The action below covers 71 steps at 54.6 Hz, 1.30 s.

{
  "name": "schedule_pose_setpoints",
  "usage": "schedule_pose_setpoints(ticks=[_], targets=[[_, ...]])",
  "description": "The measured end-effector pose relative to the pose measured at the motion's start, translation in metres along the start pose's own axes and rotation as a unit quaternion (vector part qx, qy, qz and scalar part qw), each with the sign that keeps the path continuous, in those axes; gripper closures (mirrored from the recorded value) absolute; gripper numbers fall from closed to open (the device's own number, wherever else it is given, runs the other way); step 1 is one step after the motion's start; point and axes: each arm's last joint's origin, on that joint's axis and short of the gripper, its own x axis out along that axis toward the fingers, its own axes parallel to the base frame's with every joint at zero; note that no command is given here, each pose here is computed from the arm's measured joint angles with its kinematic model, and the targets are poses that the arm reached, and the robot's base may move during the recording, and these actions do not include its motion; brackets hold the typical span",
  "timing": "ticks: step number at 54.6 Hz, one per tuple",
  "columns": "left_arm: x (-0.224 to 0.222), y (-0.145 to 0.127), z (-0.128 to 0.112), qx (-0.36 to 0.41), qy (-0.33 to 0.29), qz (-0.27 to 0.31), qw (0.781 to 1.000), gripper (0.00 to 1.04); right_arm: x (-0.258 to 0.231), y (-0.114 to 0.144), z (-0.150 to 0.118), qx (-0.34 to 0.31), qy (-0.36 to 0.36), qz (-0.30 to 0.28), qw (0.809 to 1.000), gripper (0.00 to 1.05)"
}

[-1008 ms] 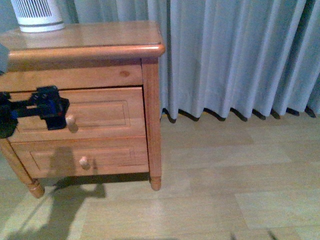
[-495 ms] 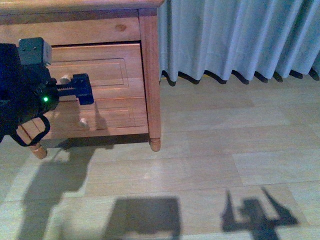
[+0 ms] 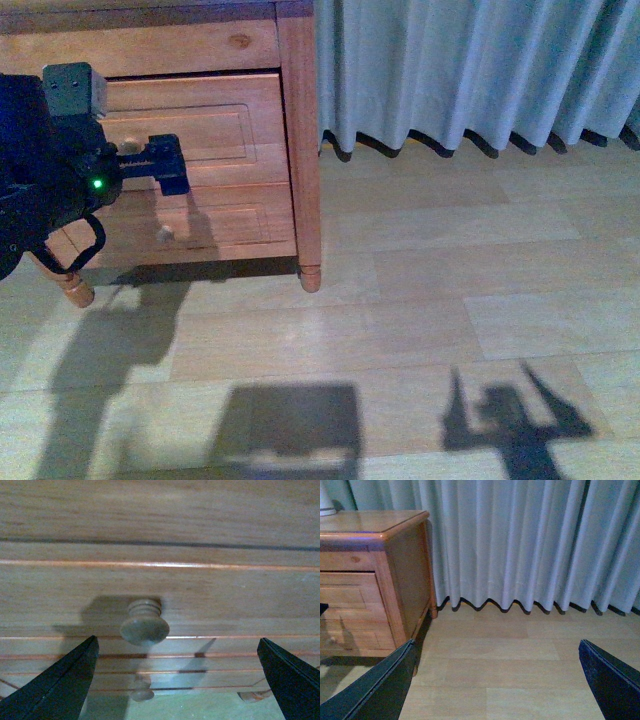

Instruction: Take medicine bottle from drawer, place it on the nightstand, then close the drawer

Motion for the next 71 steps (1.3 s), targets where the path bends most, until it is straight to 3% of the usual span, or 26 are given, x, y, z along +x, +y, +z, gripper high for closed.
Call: schedule_pose_setpoints(ticks=[21, 46, 59, 71], targets=[[0.015, 0.006, 0.000, 0.006, -0.011, 0.008, 1.000, 0.07, 0.000, 0.000, 0.000, 0.000, 0.000, 0.000, 1.000, 0.07], [0.015, 0.013, 0.002, 0.014, -0.024, 0.013, 1.000, 0.77, 0.000, 0.000, 0.000, 0.000, 0.000, 0.000, 1.000, 0.07], [0.004, 0.012, -0.006, 0.017, -0.026, 0.015, 0.999, 0.78, 0.000, 0.000, 0.000, 0.000, 0.000, 0.000, 1.000, 0.07], [-0.045, 0.006, -0.028, 0.011, -0.016, 0.023, 1.000, 0.79, 0.000, 0.000, 0.000, 0.000, 0.000, 0.000, 1.000, 0.07]])
